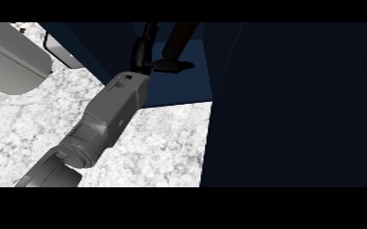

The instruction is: Pick up the wine, place it into the cabinet and close the cabinet

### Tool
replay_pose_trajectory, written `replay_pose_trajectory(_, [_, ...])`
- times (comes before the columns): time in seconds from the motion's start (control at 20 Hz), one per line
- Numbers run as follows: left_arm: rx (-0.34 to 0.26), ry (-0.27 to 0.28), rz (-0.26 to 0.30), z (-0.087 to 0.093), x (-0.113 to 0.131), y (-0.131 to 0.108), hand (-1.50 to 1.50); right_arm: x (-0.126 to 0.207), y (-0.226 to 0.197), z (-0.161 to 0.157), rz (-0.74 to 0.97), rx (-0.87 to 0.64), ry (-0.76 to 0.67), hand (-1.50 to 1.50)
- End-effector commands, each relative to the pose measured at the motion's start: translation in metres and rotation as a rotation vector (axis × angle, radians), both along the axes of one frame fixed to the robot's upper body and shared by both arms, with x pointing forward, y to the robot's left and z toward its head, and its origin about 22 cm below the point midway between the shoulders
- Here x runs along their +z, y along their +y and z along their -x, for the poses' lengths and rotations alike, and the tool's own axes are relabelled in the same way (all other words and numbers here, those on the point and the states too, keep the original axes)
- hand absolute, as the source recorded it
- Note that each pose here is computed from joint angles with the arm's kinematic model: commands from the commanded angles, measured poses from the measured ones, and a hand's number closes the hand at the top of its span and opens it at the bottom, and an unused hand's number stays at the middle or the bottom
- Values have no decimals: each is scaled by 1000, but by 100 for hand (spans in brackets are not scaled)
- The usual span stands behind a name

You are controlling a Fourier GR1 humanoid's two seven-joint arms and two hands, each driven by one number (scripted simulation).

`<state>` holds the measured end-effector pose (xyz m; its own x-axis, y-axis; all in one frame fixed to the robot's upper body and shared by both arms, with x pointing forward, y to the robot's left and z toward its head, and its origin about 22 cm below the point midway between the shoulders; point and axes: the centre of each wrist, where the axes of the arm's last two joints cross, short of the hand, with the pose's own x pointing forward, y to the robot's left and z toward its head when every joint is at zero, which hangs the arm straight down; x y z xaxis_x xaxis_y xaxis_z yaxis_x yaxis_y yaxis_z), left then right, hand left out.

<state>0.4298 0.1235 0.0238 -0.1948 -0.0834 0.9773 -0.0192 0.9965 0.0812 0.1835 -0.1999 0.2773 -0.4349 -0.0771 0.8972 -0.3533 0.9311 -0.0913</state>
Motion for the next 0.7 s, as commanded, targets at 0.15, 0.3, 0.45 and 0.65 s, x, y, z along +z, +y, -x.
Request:
replay_pose_trajectory(0.15, [-146,-146,203,-10,24,6,-150,7,-7,4,-4,-71,3,-150])
replay_pose_trajectory(0.3, [-203,-114,233,-13,29,6,-150,-6,-6,14,-1,-66,21,-150])
replay_pose_trajectory(0.45, [-248,-80,228,-5,20,-9,-150,6,-4,24,-19,-80,29,-150])
replay_pose_trajectory(0.65, [-284,-112,207,0,29,-19,-150,8,-11,12,1,-118,52,-150])
